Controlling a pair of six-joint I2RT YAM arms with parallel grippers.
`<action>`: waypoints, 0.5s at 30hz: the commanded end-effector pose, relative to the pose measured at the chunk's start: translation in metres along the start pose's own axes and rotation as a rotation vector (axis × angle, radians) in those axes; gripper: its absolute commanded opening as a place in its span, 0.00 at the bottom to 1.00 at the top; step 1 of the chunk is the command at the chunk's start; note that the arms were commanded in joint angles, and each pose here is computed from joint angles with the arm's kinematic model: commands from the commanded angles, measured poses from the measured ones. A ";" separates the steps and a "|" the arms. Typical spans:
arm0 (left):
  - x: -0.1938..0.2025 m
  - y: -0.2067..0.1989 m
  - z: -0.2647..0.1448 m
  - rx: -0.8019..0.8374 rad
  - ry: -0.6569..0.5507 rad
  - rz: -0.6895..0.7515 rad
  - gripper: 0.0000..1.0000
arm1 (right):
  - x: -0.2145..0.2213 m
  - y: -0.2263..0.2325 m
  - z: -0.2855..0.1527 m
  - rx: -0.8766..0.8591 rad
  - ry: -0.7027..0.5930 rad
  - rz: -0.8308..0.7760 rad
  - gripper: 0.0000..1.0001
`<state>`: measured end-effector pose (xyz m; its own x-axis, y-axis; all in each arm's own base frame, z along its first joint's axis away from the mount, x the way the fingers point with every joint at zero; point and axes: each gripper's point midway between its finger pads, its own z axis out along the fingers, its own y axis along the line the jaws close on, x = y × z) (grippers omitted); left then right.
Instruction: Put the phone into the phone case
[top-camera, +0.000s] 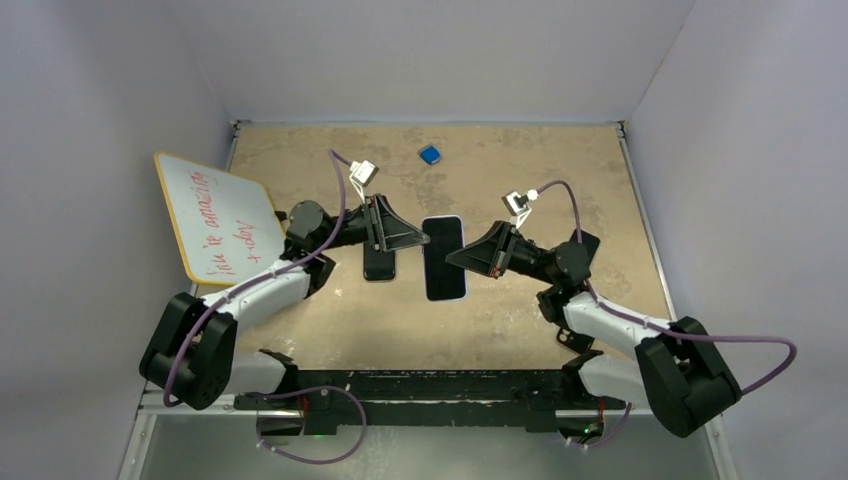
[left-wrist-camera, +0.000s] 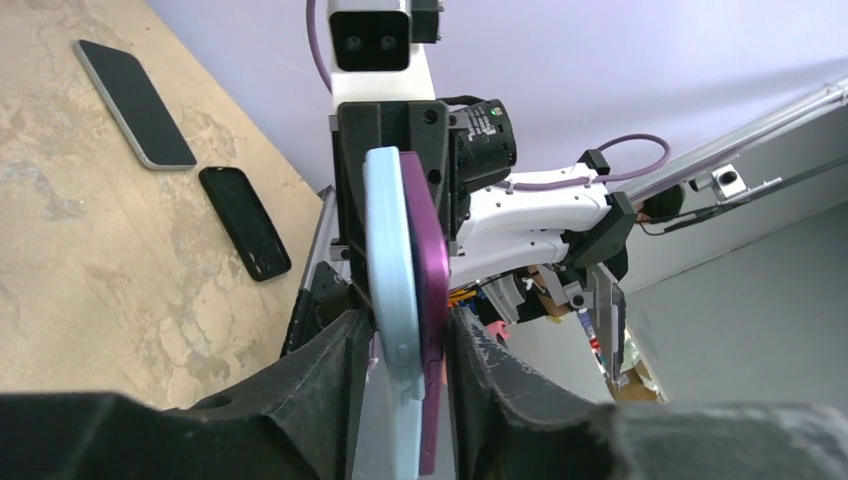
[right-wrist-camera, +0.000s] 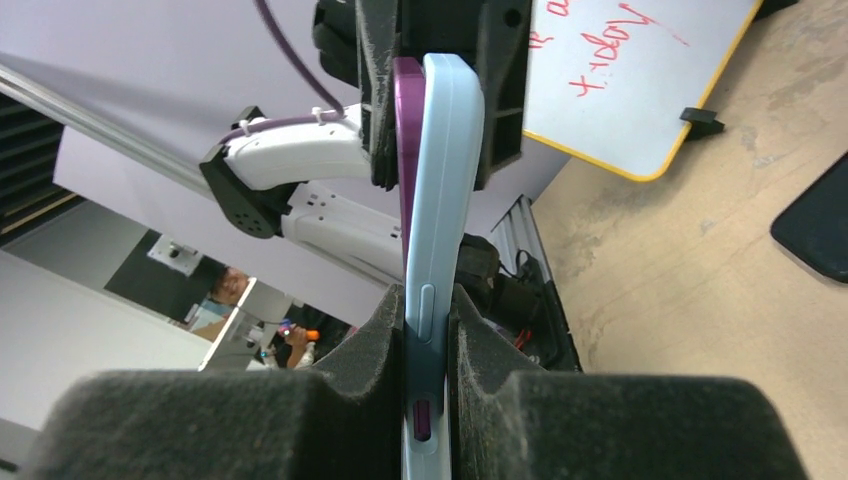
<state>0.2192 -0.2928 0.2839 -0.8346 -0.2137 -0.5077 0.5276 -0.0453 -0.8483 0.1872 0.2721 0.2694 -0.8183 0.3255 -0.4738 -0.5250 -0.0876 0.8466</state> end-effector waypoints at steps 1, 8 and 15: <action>-0.013 -0.020 0.008 0.056 -0.025 0.088 0.27 | -0.008 0.020 0.005 -0.025 0.009 -0.130 0.04; -0.009 -0.011 0.007 -0.012 0.002 0.110 0.00 | -0.014 0.023 0.007 0.015 0.005 -0.166 0.32; -0.005 -0.015 0.005 -0.014 0.042 0.144 0.00 | -0.023 0.025 0.013 0.016 -0.005 -0.172 0.39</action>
<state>0.2223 -0.2964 0.2808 -0.8171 -0.1897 -0.5445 0.5519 0.0156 -0.8337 0.1922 0.2728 0.2655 -0.7920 0.2972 -0.5333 -0.5520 0.0246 0.8335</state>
